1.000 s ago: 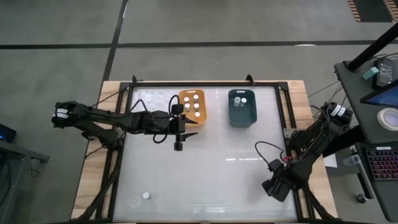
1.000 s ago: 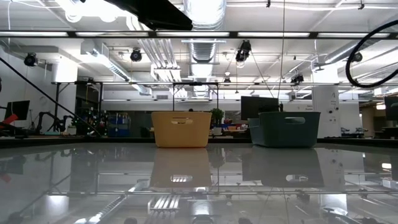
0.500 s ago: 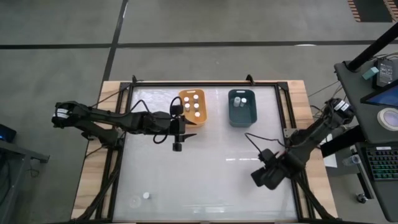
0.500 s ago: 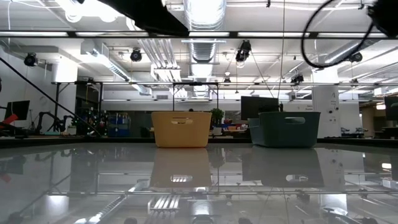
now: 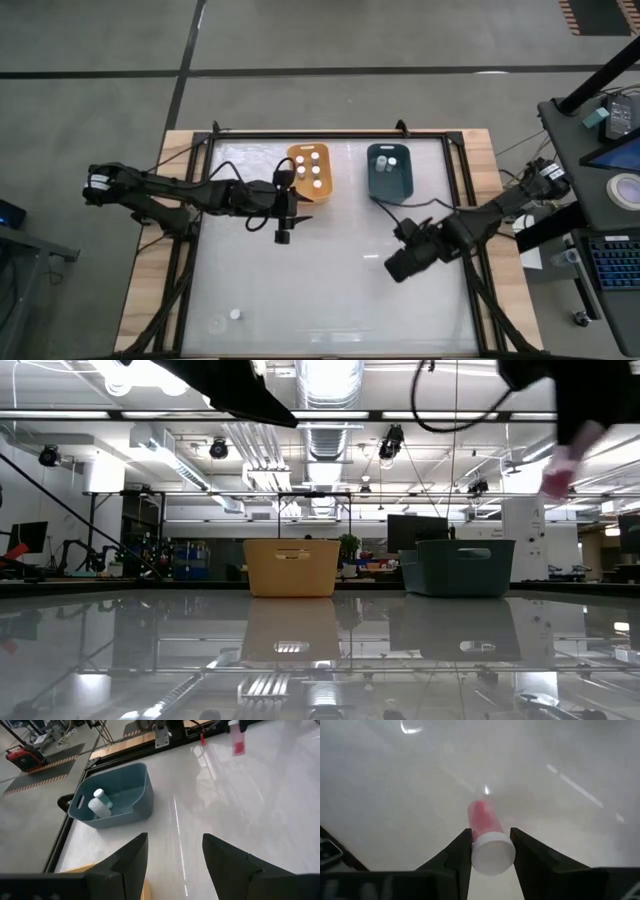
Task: Pick and place medicine bottles into bin by pill shape (circle, oval)
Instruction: Put the pink capsule bottle into the yellow bin
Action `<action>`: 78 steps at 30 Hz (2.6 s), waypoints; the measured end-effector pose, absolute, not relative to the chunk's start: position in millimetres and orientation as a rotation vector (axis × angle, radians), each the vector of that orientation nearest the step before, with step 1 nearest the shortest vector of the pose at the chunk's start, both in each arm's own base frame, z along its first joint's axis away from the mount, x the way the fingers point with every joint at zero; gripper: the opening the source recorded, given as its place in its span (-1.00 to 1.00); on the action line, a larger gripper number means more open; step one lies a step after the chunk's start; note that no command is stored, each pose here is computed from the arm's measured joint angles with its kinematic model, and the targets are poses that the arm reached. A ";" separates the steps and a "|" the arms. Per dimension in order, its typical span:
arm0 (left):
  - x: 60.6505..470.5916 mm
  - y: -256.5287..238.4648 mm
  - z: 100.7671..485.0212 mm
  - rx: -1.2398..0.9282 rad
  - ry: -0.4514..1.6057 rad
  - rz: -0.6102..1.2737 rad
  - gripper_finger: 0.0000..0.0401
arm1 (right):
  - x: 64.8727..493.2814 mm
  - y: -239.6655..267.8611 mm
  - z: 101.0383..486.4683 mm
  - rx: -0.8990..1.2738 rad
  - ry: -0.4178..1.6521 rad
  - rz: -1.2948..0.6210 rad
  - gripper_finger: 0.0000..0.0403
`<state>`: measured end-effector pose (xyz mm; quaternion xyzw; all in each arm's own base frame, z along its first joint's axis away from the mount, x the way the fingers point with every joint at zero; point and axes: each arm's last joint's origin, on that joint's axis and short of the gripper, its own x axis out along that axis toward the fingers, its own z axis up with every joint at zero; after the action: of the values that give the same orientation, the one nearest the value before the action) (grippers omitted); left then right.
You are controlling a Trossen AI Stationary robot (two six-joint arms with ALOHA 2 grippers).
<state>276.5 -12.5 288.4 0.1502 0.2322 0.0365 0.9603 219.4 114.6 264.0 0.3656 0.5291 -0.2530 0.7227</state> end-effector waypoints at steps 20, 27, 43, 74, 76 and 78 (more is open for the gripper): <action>266.1 -11.8 287.1 0.311 0.510 0.068 -0.14 | 270.6 18.4 320.2 0.513 0.883 -0.431 -0.42; 245.3 -9.0 290.1 0.313 0.478 0.122 -0.14 | 277.7 -2.0 341.1 0.460 0.780 -0.402 -0.42; 212.5 -6.3 296.3 0.317 0.327 0.160 -0.14 | 319.7 -17.5 388.5 0.344 0.734 -0.314 -0.42; 191.0 -3.2 299.9 0.321 0.305 0.222 -0.14 | 412.1 -77.6 395.2 0.168 0.853 -0.287 -0.42; 188.8 -2.6 300.8 0.322 0.300 0.242 -0.14 | 414.8 -83.7 390.4 0.164 0.865 -0.296 -0.42; 186.5 -2.2 301.0 0.321 0.294 0.250 -0.14 | 417.1 -90.3 385.2 0.167 0.878 -0.306 -0.42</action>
<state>186.5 -2.2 301.0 0.1589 0.1455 0.1236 0.9687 417.1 -90.3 385.2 0.0802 0.4231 -0.1474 0.8904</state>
